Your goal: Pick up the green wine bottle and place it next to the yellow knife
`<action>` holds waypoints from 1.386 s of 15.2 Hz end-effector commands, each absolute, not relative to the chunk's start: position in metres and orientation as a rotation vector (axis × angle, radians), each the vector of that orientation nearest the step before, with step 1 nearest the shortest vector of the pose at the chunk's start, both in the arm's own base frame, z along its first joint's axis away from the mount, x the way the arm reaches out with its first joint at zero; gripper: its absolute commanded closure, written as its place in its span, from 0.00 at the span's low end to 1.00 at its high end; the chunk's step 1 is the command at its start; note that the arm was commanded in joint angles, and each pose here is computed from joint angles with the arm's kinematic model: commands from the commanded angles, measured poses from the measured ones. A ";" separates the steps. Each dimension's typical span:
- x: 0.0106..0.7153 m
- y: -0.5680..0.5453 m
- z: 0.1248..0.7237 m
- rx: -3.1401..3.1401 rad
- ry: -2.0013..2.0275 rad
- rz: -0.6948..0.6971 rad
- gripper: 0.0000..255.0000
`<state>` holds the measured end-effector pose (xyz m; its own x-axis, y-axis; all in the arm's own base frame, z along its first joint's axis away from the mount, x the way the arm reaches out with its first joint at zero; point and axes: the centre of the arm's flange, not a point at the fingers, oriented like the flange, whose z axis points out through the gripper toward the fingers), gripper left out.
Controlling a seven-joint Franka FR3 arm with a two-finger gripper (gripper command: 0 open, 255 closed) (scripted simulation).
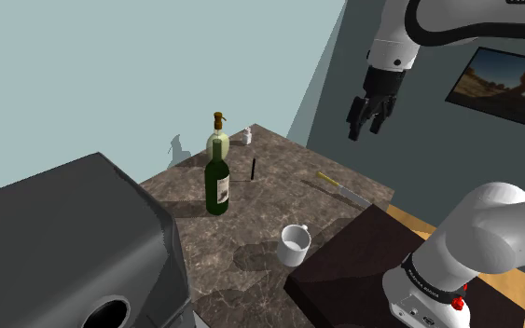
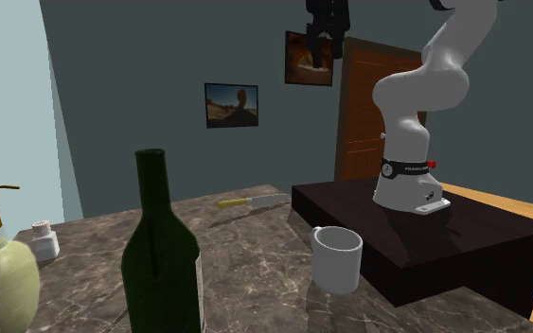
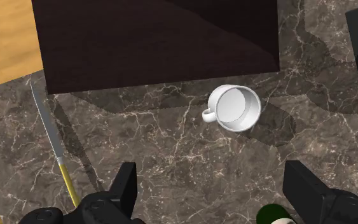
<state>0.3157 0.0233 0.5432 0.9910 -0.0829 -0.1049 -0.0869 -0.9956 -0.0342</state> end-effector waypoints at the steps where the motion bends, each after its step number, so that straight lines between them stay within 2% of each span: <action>1: 0.316 0.023 0.543 -3.096 0.132 0.161 0.00; 21: 0.510 0.158 0.455 -3.101 0.139 0.009 0.00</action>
<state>0.4993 0.1520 0.4579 0.9960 -0.0884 -0.0134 -0.0888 -0.9954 -0.0355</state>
